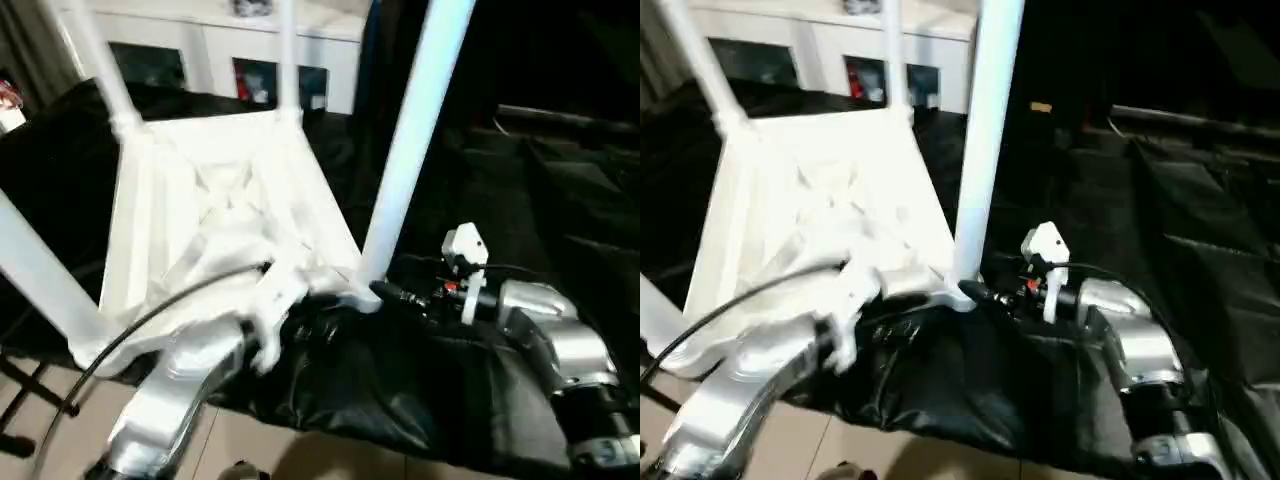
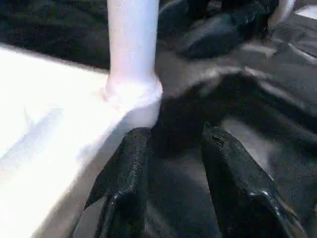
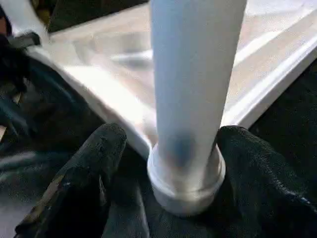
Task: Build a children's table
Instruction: Rotate leg to tighten
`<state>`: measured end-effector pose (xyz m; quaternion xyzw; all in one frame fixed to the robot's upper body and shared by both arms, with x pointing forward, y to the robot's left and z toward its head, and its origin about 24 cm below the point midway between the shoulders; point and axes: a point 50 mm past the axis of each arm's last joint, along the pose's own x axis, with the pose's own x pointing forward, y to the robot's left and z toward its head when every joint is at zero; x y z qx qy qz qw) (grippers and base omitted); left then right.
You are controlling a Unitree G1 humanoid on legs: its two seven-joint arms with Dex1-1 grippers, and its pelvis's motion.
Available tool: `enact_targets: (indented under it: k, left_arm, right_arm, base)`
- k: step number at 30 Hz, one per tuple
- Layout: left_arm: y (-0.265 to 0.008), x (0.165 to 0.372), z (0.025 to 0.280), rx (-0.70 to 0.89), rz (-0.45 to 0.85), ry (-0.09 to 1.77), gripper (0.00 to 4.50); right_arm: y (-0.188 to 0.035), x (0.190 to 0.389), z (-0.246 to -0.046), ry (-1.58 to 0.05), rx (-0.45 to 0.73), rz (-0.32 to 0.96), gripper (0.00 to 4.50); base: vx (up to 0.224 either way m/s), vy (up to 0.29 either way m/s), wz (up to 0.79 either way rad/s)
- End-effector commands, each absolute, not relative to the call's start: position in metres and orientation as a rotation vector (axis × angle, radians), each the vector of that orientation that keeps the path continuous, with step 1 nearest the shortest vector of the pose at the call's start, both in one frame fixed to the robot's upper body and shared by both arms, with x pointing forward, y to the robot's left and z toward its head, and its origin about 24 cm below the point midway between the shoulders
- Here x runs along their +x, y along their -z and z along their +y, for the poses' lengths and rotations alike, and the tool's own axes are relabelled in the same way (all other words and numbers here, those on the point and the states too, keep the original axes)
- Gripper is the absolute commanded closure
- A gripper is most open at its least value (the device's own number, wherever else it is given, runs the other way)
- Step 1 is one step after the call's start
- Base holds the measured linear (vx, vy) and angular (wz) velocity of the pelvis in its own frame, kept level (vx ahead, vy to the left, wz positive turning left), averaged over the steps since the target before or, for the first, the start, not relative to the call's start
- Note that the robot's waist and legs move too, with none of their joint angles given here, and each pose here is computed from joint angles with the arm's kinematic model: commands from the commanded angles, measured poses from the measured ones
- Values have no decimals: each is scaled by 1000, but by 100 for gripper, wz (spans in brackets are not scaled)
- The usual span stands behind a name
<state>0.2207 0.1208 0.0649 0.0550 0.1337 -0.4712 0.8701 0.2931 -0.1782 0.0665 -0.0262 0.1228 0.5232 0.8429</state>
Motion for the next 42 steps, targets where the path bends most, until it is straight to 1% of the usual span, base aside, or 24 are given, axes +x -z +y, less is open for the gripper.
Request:
enact_targets:
  k: [1,2,4,7,8,9,11,13,15,20,22,24,25,26,27,29,30,31,32,33,35,36,37,42]
  left_arm:
    - [-73,209,137,125,290,954,230]
    - [-74,206,141,124,300,950,228]
    - [-75,200,149,124,316,941,201]
    - [-75,194,158,129,338,934,188]
    - [-74,188,167,141,380,934,181]
    - [-74,187,168,142,387,934,170]
    - [-73,178,182,152,447,934,142]
    - [-73,171,191,152,483,933,136]
    - [-74,168,194,152,497,932,116]
    - [-76,161,212,152,550,898,83]
    - [-77,157,225,162,593,884,63]
    - [-78,155,229,164,607,878,56]
    - [-80,153,238,163,630,861,50]
    - [-80,153,238,163,630,861,40]
    - [-81,151,243,166,640,848,28]
    - [-82,150,245,168,643,843,20]
    - [-82,148,248,168,655,833,15]
    - [-82,147,250,168,662,830,7]
    - [-82,147,250,168,662,830,7]
    - [-81,144,249,170,673,834,7]
    - [-80,144,249,170,676,836,7]
    - [-79,143,246,165,675,841,7]
    - [-77,142,240,150,667,856,7]
    - [-73,138,226,120,643,865,7]
  right_arm:
    - [-73,288,-188,-1138,-94,278,117]
    - [-73,287,-189,-1149,-99,289,117]
    - [-74,284,-191,-1170,-105,306,117]
    - [-74,280,-192,-1195,-106,328,117]
    - [-73,276,-193,-1227,-110,357,117]
    - [-73,275,-192,-1233,-109,362,117]
    - [-73,268,-190,-1301,-68,404,117]
    - [-72,262,-187,-1361,-33,445,117]
    - [-72,260,-186,-1384,-17,462,117]
    - [-70,269,-163,-1368,8,375,117]
    - [-65,282,-142,-1313,31,314,117]
    - [-63,287,-134,-1290,36,297,117]
    - [-61,298,-124,-1227,43,272,117]
    - [-61,298,-124,-1227,43,272,117]
    - [-61,307,-121,-1166,41,259,117]
    - [-61,310,-120,-1144,38,254,117]
    - [-60,323,-123,-1013,17,250,117]
    - [-59,330,-125,-945,8,248,117]
    - [-59,330,-125,-945,8,248,117]
    - [-57,343,-133,-798,2,262,117]
    - [-57,346,-135,-756,1,266,117]
    - [-56,352,-141,-676,9,267,117]
    - [-55,362,-151,-524,18,273,117]
    - [-59,373,-166,-331,37,249,117]
  base:
    - [0,0,0]
    - [0,0,0]
    - [0,0,0]
    - [0,0,0]
    - [0,0,0]
    - [0,0,0]
    - [0,0,0]
    - [0,0,0]
    - [0,0,0]
    - [0,0,0]
    - [0,0,0]
    - [0,0,0]
    - [0,0,0]
    - [0,0,0]
    - [-71,6,-6]
    - [-84,-59,16]
    - [-31,-81,24]
    - [-8,-110,16]
    - [-21,-59,2]
    - [-39,-44,-18]
    - [-51,41,-31]
    - [0,0,0]
    - [0,0,0]
    - [-7,-83,1]
